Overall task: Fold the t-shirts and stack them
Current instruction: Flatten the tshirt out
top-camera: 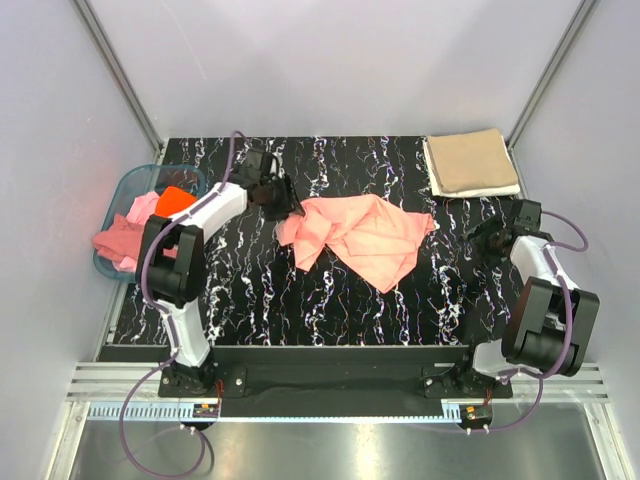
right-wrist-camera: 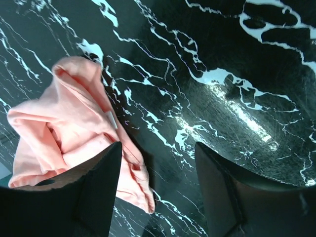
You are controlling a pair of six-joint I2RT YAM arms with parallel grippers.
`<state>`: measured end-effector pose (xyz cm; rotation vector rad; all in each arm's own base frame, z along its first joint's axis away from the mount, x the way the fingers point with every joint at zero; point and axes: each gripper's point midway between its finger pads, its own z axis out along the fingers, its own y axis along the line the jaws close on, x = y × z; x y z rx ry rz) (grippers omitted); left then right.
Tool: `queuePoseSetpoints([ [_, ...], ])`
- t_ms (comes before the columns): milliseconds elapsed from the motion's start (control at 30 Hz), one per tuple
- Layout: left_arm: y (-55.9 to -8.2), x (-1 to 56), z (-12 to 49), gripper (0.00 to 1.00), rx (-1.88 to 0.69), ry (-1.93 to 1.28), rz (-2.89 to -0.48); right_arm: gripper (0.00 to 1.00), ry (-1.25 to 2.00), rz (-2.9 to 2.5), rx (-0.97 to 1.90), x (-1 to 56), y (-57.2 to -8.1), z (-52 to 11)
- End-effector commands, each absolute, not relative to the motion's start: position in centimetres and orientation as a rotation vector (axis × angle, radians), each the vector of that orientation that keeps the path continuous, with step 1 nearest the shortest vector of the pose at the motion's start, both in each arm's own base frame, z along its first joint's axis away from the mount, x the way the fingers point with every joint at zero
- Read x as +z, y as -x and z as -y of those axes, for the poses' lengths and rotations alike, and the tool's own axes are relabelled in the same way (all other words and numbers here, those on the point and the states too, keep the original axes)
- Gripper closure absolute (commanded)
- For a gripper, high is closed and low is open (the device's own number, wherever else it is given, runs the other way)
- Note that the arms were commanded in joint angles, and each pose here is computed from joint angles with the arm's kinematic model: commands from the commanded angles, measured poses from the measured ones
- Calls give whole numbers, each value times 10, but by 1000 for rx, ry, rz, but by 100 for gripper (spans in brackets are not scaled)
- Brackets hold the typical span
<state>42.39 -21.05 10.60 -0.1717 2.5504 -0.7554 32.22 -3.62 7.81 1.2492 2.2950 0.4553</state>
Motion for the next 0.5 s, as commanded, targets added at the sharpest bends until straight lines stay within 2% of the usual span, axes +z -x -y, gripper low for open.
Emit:
queuePoseSetpoints([
  [0, -409, 123, 208, 45, -550, 124, -2535, 33, -1244, -2288, 514, 76, -324, 30],
  [100, -399, 145, 216, 41, -423, 31, -2473, 35, -1246, -2271, 585, 73, -327, 23],
  [133, -396, 150, 218, 41, -382, -10, -2459, 39, -1232, -2256, 653, 76, -334, 14],
  [233, -376, 157, 254, 40, -432, -152, -2444, 44, -1214, -2267, 691, 75, -342, -4],
  [333, -357, 144, 280, 41, -540, -212, -2506, 47, -1144, -2305, 696, 74, -349, -35],
  [467, -342, 110, 289, 42, -522, -253, -2591, 51, -1108, -2317, 682, 66, -352, -61],
])
